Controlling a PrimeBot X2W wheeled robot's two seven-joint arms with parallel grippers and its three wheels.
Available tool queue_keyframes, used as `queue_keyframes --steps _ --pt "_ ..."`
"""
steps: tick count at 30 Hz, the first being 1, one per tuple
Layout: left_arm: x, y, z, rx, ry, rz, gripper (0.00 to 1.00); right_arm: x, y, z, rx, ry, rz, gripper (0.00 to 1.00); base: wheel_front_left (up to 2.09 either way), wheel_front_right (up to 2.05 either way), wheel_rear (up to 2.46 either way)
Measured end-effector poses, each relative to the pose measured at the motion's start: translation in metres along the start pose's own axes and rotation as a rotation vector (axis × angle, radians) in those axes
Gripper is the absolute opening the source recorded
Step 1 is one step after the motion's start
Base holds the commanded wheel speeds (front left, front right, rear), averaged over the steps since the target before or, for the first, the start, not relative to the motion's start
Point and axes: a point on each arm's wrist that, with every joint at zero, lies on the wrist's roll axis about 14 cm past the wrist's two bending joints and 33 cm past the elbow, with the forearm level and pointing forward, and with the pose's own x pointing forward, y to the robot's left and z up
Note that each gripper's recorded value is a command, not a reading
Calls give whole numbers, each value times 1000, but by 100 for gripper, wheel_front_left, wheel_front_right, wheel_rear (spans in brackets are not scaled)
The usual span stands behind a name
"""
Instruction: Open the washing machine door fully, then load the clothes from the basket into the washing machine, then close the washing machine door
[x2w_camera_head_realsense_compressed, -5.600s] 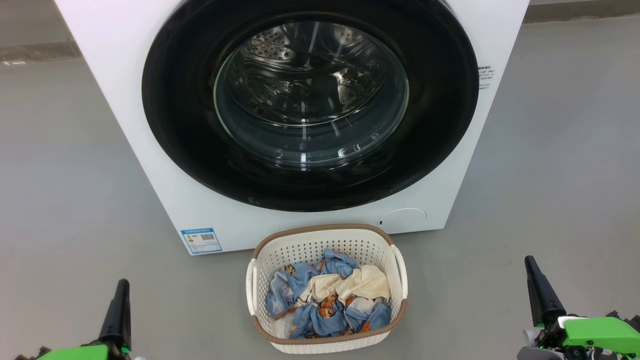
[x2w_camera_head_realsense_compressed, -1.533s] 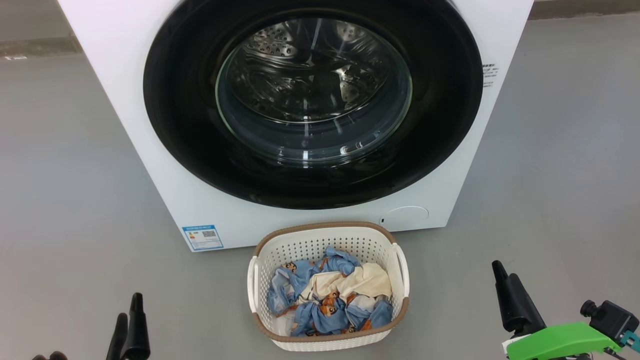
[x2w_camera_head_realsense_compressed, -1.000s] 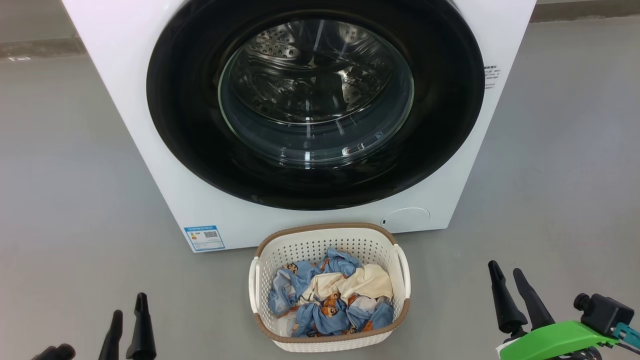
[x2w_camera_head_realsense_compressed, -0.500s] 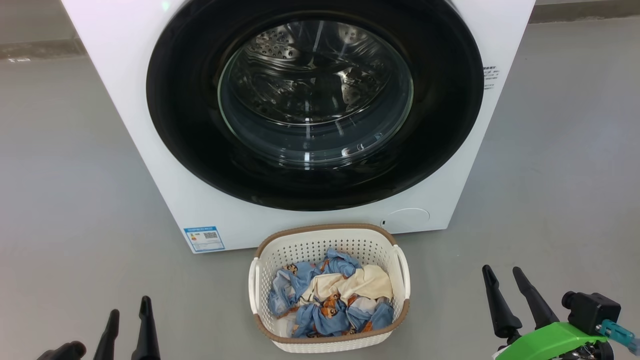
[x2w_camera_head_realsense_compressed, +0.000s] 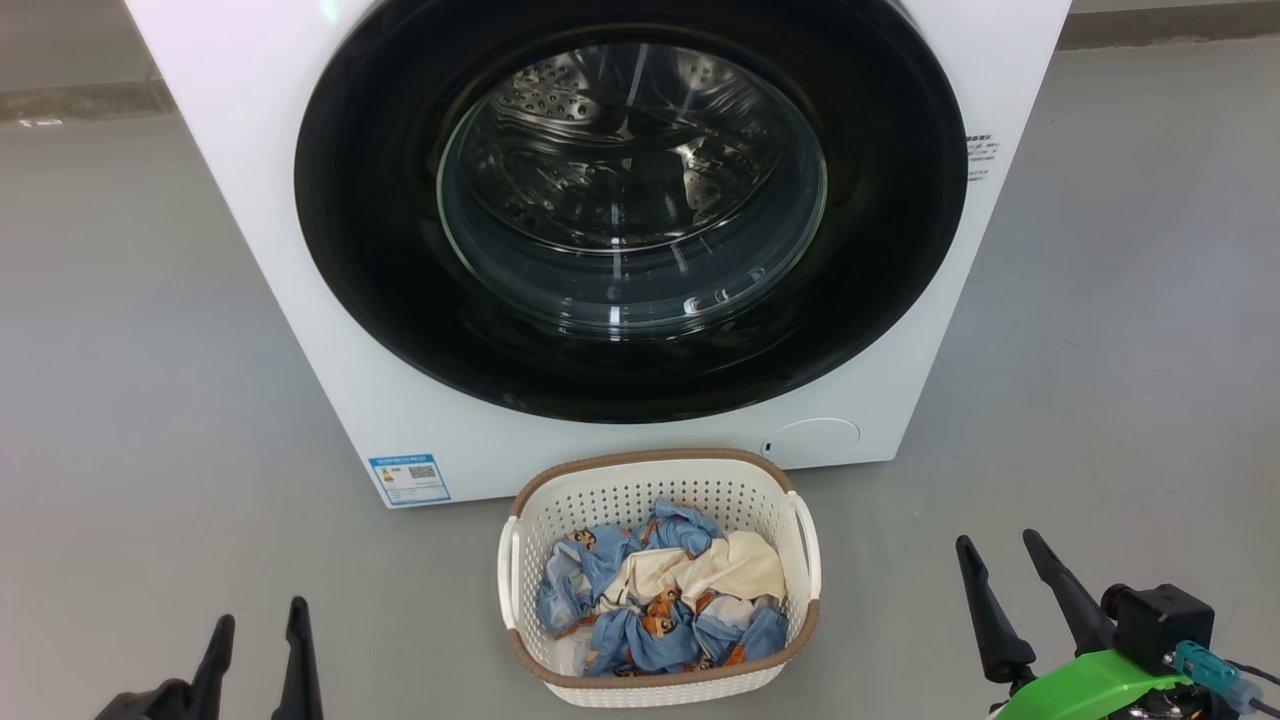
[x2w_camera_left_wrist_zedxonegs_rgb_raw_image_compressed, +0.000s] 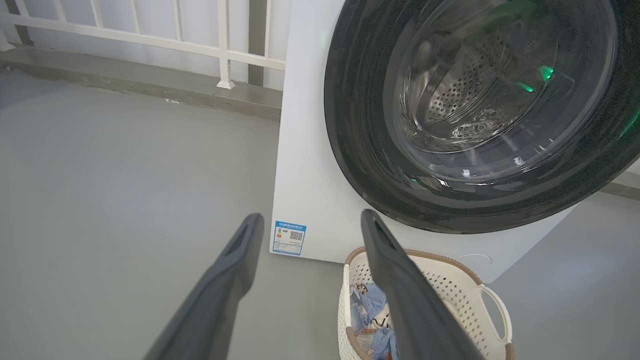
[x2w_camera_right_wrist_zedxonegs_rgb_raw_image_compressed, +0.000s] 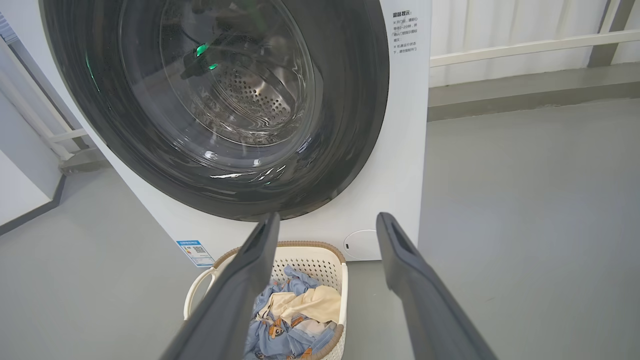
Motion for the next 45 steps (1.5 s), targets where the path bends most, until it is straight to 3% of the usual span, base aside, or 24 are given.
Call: queue_keyframes --steps 22,45 --pt "-3 -2 -4 277 -7 -44 100 1 7 2 -262 -25 56 100 0 0 0" --pt "-5 1 -1 283 -15 -34 100 1 10 4 -282 -31 66 100 0 0 0"
